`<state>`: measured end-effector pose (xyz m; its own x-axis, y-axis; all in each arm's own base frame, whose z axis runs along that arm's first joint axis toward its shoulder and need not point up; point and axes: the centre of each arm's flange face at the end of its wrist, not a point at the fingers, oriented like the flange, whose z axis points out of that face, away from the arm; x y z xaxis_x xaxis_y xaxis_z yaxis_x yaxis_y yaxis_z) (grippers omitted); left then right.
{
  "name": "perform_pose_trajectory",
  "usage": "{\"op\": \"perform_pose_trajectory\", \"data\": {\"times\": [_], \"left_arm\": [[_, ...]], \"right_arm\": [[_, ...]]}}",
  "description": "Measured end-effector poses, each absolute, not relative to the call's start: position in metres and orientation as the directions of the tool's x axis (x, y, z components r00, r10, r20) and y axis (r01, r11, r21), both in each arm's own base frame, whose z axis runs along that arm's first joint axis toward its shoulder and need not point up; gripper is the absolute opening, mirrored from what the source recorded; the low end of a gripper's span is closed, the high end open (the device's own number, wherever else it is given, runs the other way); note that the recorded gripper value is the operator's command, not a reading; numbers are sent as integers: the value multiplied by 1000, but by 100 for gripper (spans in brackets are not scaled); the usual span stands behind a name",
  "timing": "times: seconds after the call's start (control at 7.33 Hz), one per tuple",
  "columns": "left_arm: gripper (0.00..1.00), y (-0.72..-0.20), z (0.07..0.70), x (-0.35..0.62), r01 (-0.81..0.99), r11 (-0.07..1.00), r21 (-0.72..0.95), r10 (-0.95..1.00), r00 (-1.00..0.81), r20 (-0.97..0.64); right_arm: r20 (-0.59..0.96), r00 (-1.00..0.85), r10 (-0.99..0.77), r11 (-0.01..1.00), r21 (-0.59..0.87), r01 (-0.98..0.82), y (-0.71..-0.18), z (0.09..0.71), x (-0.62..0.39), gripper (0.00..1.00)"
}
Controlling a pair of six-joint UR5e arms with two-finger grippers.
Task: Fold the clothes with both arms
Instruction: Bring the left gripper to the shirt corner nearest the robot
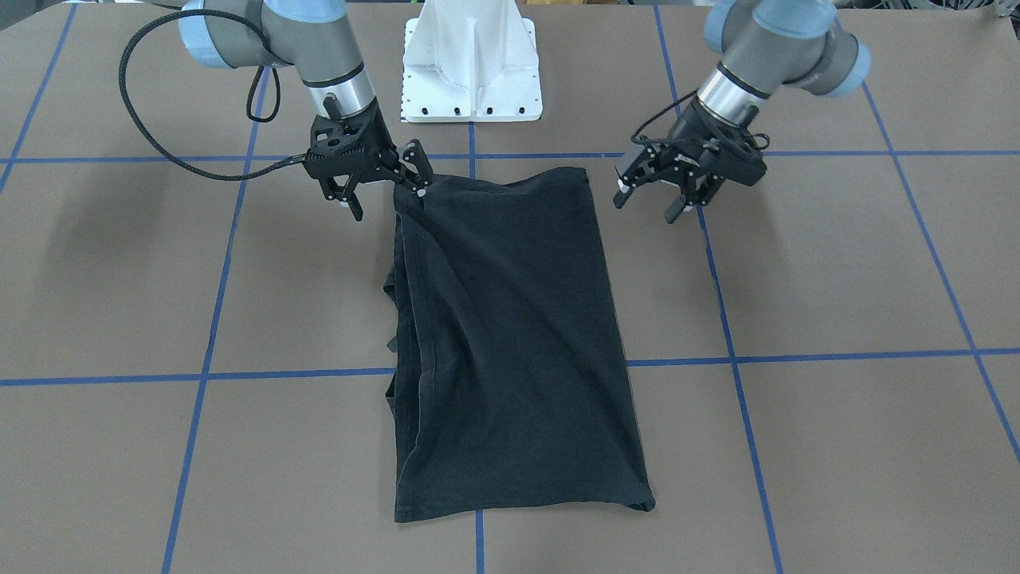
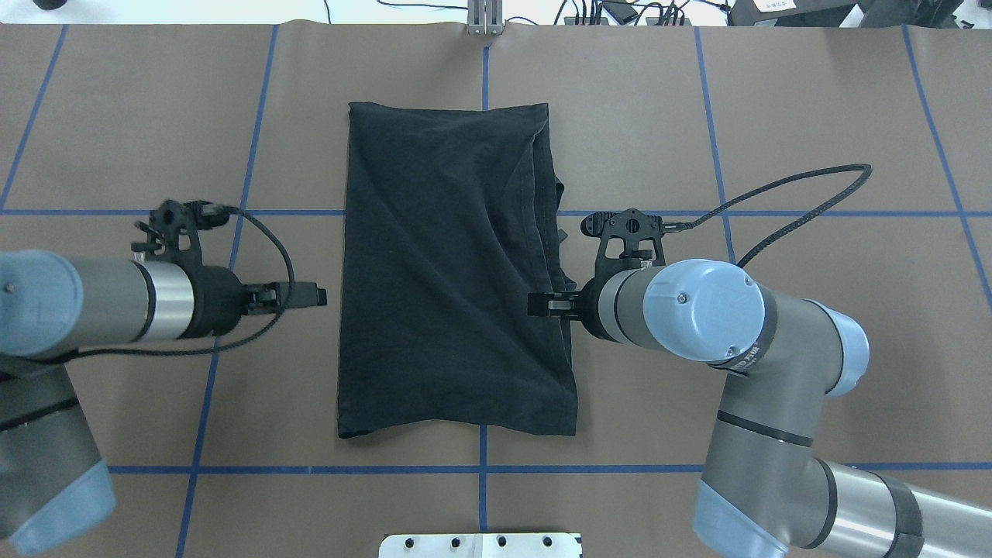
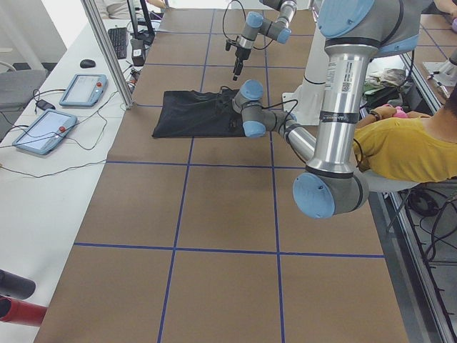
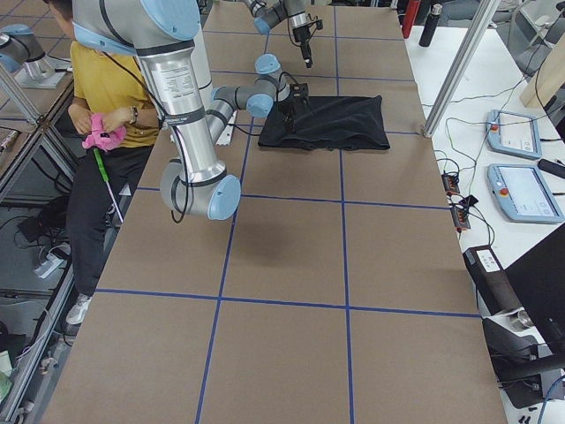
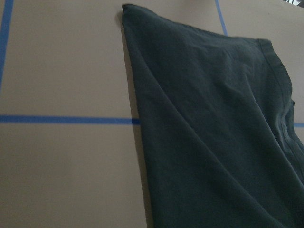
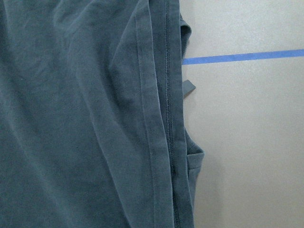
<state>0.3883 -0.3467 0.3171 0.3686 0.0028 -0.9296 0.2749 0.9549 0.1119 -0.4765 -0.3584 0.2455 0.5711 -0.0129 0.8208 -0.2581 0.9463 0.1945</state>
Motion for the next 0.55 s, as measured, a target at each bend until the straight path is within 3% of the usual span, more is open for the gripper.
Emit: {"op": "perform_pose_trajectory", "data": {"times": [0.27,0.55], "left_arm": [[100,-286,312,430,293,956,7,-108,374,-921],[100,-257,326,464,317,947,-50,-178,388,-904]], "right_arm": [[823,568,2,943,187,-275,-367,249,-468,100],[824,567,9,941,185,-284,-371,250,-465,100]]}}
